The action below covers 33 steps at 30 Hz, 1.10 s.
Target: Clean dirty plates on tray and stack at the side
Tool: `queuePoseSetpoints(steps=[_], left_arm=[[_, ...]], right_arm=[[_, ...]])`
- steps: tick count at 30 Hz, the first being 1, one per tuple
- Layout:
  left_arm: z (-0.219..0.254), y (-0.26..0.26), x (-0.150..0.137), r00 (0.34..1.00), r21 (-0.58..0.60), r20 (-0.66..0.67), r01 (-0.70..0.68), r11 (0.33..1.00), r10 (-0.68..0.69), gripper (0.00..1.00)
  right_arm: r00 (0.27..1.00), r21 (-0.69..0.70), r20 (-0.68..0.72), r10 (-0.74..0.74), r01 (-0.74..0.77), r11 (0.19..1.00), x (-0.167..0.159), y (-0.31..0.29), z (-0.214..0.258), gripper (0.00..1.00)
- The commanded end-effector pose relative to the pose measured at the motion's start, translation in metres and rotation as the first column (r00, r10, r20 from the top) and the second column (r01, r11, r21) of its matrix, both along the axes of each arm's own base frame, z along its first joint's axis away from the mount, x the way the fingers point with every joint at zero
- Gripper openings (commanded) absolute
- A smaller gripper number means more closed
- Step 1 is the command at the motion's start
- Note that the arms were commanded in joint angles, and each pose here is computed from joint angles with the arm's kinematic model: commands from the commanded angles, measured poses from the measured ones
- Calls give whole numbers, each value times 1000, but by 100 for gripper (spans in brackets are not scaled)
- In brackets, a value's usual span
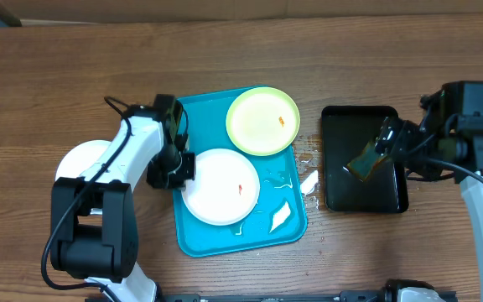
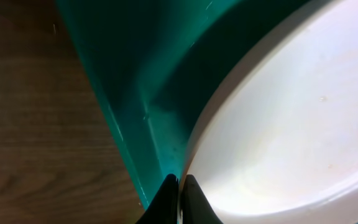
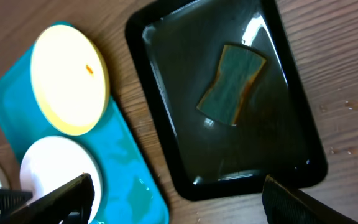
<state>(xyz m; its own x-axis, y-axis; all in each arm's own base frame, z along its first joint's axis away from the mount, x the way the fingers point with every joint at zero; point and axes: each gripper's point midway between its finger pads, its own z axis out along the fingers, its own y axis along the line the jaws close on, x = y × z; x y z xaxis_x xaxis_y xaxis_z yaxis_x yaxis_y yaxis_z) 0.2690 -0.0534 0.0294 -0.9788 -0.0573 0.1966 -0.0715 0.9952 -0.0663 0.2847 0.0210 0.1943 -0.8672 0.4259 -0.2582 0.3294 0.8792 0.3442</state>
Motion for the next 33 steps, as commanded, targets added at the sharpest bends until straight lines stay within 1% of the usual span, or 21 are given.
queuePoseSetpoints(steps=[1, 4, 6, 7, 10, 12, 15, 17, 18, 19, 21, 23, 24, 26, 29, 33], left_arm=[[-2, 8, -8, 997, 56, -3, -78, 995, 78, 8], [-2, 6, -9, 997, 49, -7, -78, 996, 78, 26], [-2, 5, -10, 997, 39, -9, -79, 996, 79, 37], [-2, 3, -10, 997, 26, -11, -74, 997, 75, 38], [0, -6, -10, 999, -32, -13, -37, 999, 36, 40], [5, -13, -8, 1000, -81, -8, 9, 997, -9, 43], [19, -13, -6, 999, -91, 9, 39, 995, -38, 44], [34, -14, -1, 998, -95, 47, 43, 995, -39, 45], [41, -15, 1, 997, -98, 70, 47, 994, -40, 45], [51, -16, 4, 994, -106, 102, 51, 993, -41, 46], [72, -22, 11, 984, -140, 174, 62, 988, -37, 47], [92, -27, 15, 970, -169, 241, 74, 983, -31, 48], [111, -30, 16, 952, -191, 305, 87, 978, -25, 48], [126, -30, 14, 935, -194, 355, 97, 976, -23, 48], [147, -30, 10, 904, -199, 427, 114, 973, -18, 49], [168, -33, 4, 869, -220, 495, 136, 966, -10, 50]], right_arm=[[999, 10, -50, 15, -15, 1000, -4, 3, -29, 88], [998, 35, -53, 25, -23, 999, 3, 7, -52, 83], [999, 30, -38, 24, -23, 999, 12, 6, -65, 78], [999, 23, -33, 21, -21, 1000, 17, 5, -71, 75], [999, -9, -42, 11, -11, 1000, 31, -1, -91, 67], [998, -57, -57, -1, -2, 998, 41, -8, -106, 65], [993, -99, -111, -33, 22, 995, 44, -14, -130, 59], [983, -125, -167, -79, 59, 990, 42, -18, -148, 59], [980, -126, -183, -77, 54, 991, 42, -17, -155, 58], [977, -130, -198, -79, 54, 990, 42, -17, -161, 53], [964, -153, -232, -127, 93, 984, 41, -22, -175, 38], [952, -173, -259, -161, 118, 978, 39, -26, -186, 32], [947, -175, -279, -160, 113, 978, 37, -26, -193, 24], [942, -176, -296, -159, 110, 978, 34, -26, -194, 4], [940, -178, -309, -143, 90, 980, 31, -25, -180, 4], [954, -177, -284, -97, 47, 983, 35, -24, -145, 4]])
